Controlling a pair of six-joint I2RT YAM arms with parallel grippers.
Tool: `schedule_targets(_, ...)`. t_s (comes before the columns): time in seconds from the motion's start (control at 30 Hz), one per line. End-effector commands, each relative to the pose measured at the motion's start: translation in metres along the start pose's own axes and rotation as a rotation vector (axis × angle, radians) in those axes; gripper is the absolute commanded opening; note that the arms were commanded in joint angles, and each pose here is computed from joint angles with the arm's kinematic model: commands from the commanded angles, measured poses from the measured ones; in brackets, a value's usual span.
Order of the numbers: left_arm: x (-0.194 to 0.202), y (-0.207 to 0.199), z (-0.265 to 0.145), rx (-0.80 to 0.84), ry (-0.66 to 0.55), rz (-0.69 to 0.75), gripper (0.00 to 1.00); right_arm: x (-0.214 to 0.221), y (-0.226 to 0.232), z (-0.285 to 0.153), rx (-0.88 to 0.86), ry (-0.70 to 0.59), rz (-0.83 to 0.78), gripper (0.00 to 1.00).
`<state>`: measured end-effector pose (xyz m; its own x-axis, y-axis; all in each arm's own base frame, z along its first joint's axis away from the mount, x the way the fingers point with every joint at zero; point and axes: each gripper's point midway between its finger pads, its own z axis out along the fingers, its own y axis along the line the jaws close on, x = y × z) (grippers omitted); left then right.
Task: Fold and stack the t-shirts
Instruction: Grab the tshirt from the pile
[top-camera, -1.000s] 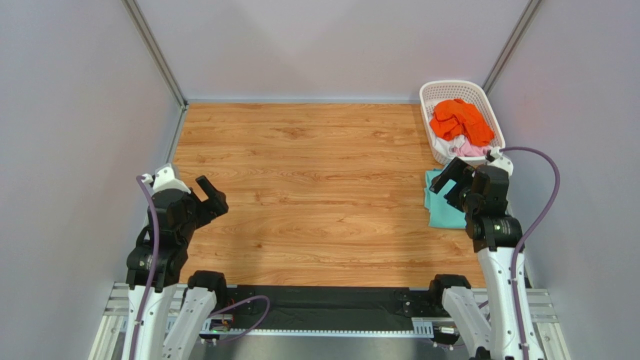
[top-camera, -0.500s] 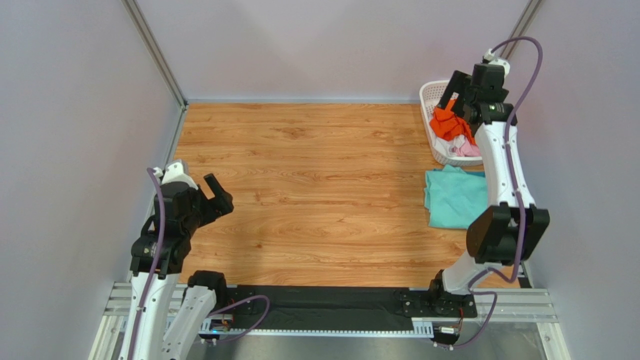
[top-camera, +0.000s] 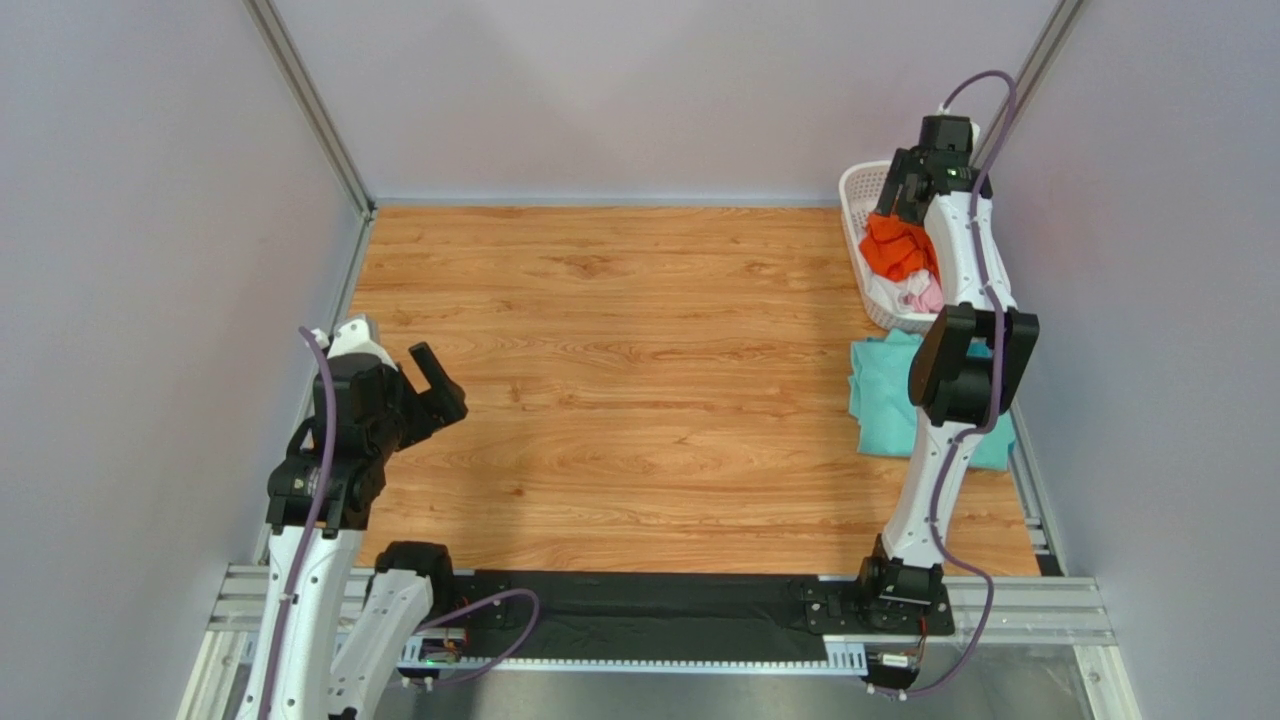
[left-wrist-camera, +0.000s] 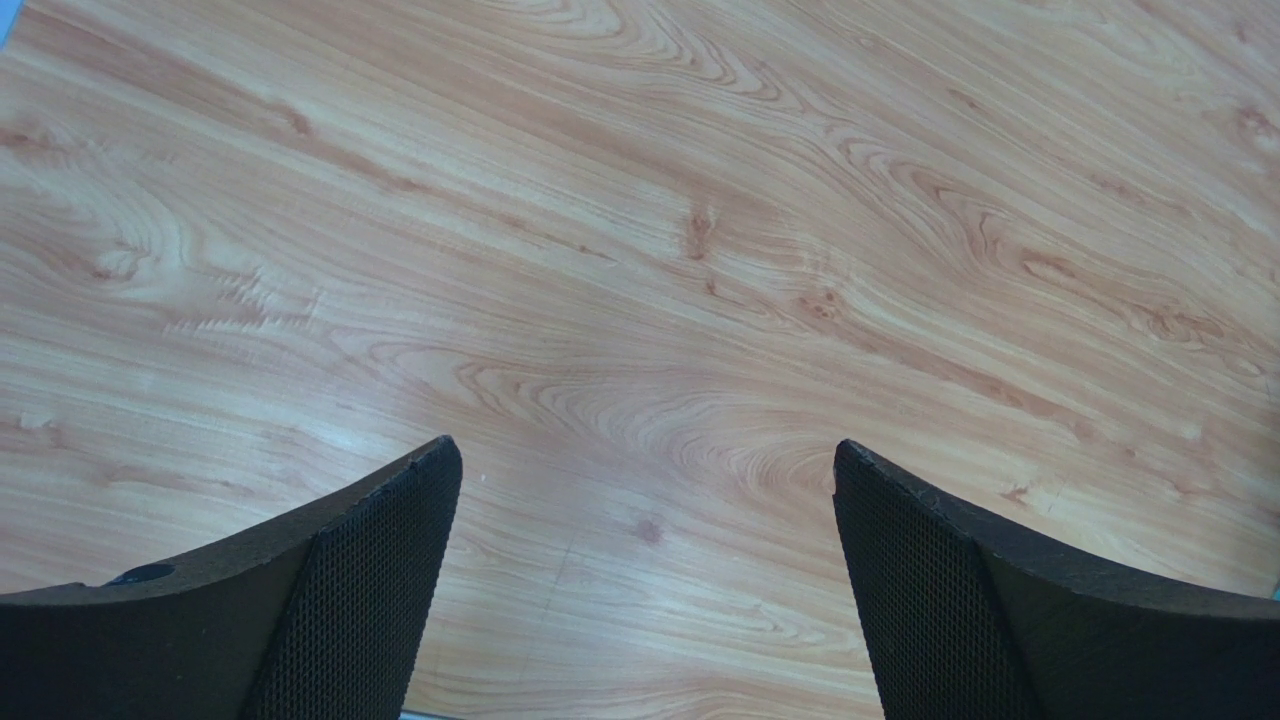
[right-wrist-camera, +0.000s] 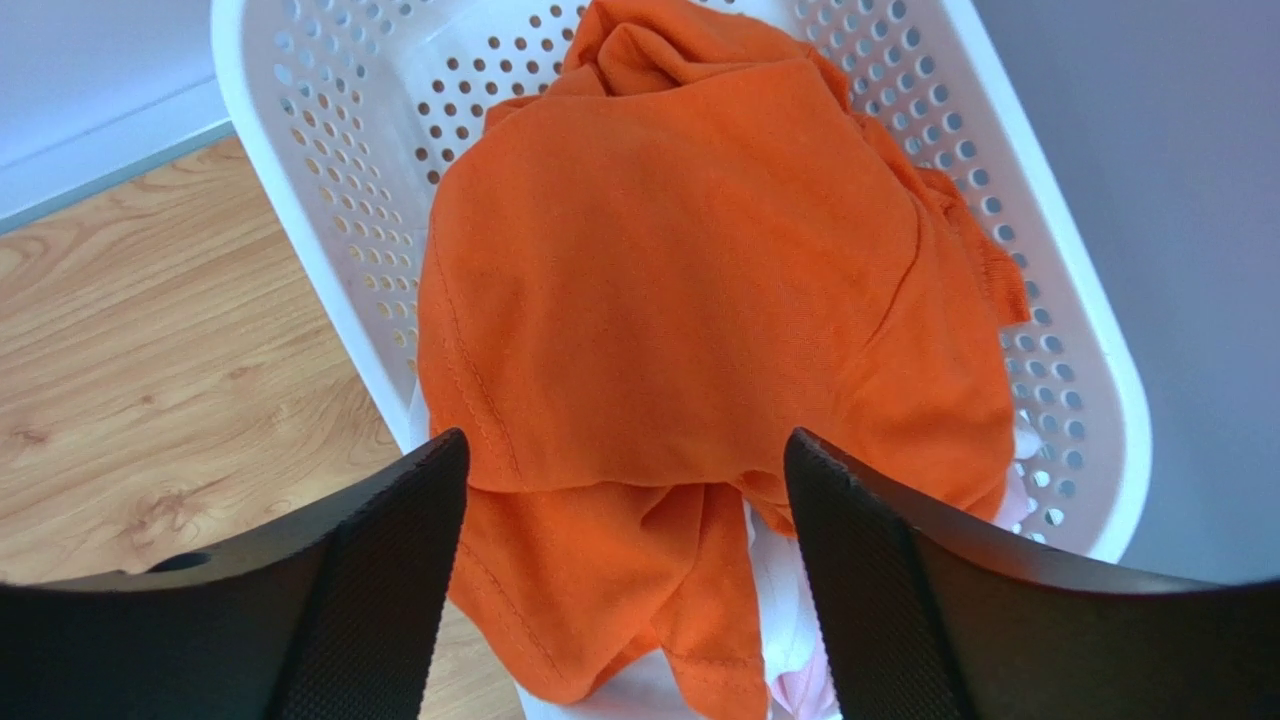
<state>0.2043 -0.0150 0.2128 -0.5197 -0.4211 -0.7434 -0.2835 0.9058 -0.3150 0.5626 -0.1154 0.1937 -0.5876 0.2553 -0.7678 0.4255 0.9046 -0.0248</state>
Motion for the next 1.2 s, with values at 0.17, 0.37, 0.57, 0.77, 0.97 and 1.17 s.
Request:
schedule_targets(0.17, 0.002, 0.001, 0.005, 0.001, 0.038, 0.006, 1.00, 0.002, -0.013, 0.016, 0.060, 0.008, -0.018, 0.73)
schedule_targets(0.37, 0.003, 0.002, 0.006, -0.005, 0.039, -0.001, 1.00, 0.012, -0.024, 0.028, 0.115, 0.028, 0.006, 0.47)
schedule_targets(0.57, 0.003, 0.002, 0.007, -0.004, 0.041, -0.002, 1.00, 0.014, -0.024, 0.030, 0.092, 0.043, 0.029, 0.21)
schedule_targets(0.77, 0.003, 0.002, 0.006, -0.003, 0.043, -0.004, 1.00, -0.021, -0.022, -0.005, 0.028, -0.033, 0.053, 0.00)
schedule_targets(0.97, 0.003, 0.002, 0.006, -0.007, 0.040, -0.004, 1.00, -0.094, -0.018, -0.088, -0.061, -0.235, 0.100, 0.00)
schedule_targets(1.17, 0.001, 0.004, 0.005, -0.014, 0.028, -0.008, 1.00, -0.157, -0.003, -0.214, -0.265, -0.488, 0.124, 0.00)
